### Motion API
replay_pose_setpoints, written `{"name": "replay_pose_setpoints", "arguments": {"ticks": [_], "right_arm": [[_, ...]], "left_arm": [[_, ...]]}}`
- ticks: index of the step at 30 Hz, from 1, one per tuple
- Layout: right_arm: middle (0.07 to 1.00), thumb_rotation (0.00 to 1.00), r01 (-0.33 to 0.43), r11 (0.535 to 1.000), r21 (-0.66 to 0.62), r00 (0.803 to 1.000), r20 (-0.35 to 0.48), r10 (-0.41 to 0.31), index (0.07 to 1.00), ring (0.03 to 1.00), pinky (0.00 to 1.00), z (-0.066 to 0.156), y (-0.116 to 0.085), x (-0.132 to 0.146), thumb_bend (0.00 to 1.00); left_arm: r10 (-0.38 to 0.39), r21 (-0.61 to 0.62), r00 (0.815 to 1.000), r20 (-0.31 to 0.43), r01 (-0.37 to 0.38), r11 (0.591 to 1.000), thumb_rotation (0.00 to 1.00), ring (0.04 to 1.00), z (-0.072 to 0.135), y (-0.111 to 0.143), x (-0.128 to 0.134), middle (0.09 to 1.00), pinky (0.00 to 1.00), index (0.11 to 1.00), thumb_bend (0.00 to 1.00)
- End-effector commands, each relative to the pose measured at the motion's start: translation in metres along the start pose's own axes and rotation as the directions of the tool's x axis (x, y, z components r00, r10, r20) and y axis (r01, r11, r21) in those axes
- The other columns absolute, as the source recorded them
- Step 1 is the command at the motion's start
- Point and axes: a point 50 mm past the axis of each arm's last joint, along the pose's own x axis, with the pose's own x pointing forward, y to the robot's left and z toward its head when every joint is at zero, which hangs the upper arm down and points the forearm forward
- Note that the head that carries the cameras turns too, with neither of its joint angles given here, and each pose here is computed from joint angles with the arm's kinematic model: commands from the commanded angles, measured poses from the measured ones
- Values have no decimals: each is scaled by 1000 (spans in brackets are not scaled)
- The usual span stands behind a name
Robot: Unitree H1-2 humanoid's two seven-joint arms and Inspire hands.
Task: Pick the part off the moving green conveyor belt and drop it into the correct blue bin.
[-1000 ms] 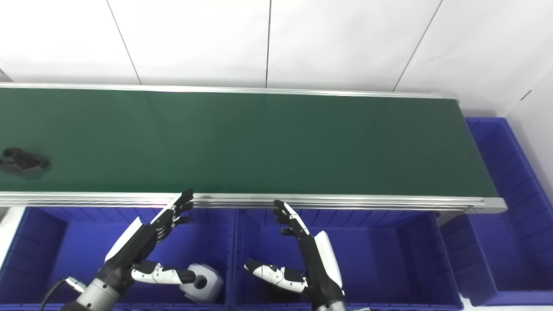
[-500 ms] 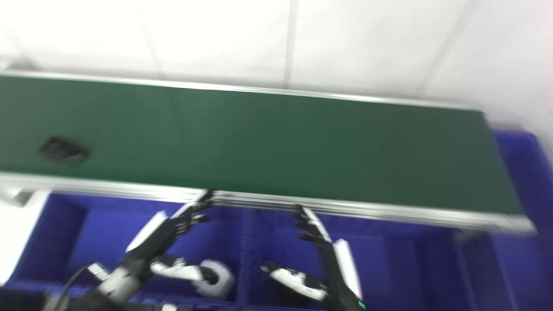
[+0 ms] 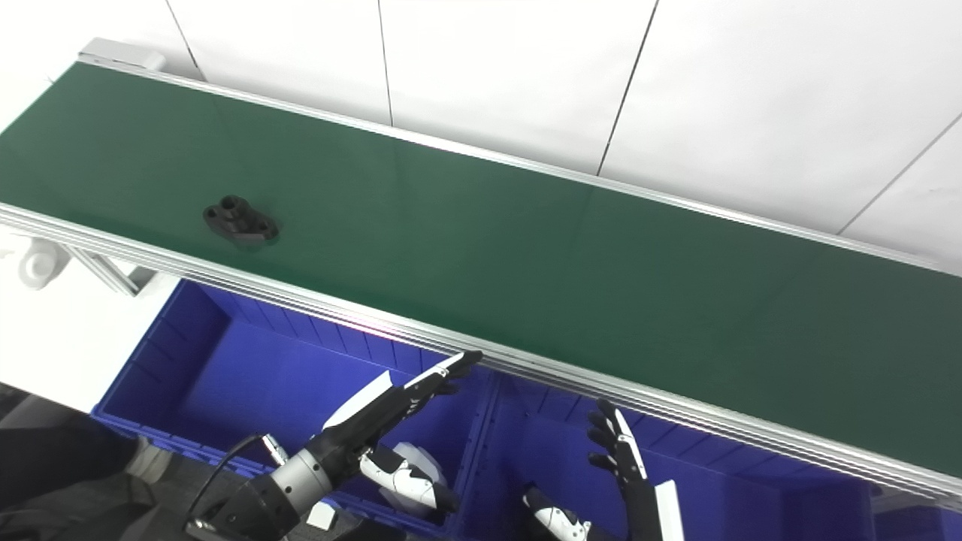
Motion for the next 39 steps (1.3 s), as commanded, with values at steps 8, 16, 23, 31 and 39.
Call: {"name": "replay_pose_setpoints", "arguments": {"ticks": [8,16,23,31,39], "right_arm": [[875,269,13,1000,10,997,72,-14,929,859,776,7,2,4,582],[873,231,10,1000,19,997,71,-11,925,853,764,4,5,3,592],[867,255,13,1000,20,998,63,-14,926,856,765,2,5,5,607],[860,240,34,999,33,997,75,-36,914,842,743,3,4,5,618],[835,244,95,994,48,983,154,-101,877,806,704,20,-3,6,641]], "left_arm": [[13,33,998,56,-15,999,368,986,4,3,0,1000,921,980,684],[11,42,999,52,-14,999,364,990,-1,3,-1,1000,936,974,694],[10,46,999,51,-12,999,366,993,-3,4,0,1000,936,973,700],[8,34,998,58,-10,999,344,998,-5,4,2,1000,947,974,700],[6,42,998,68,-9,999,356,1000,-6,10,-1,1000,953,987,685]]}}
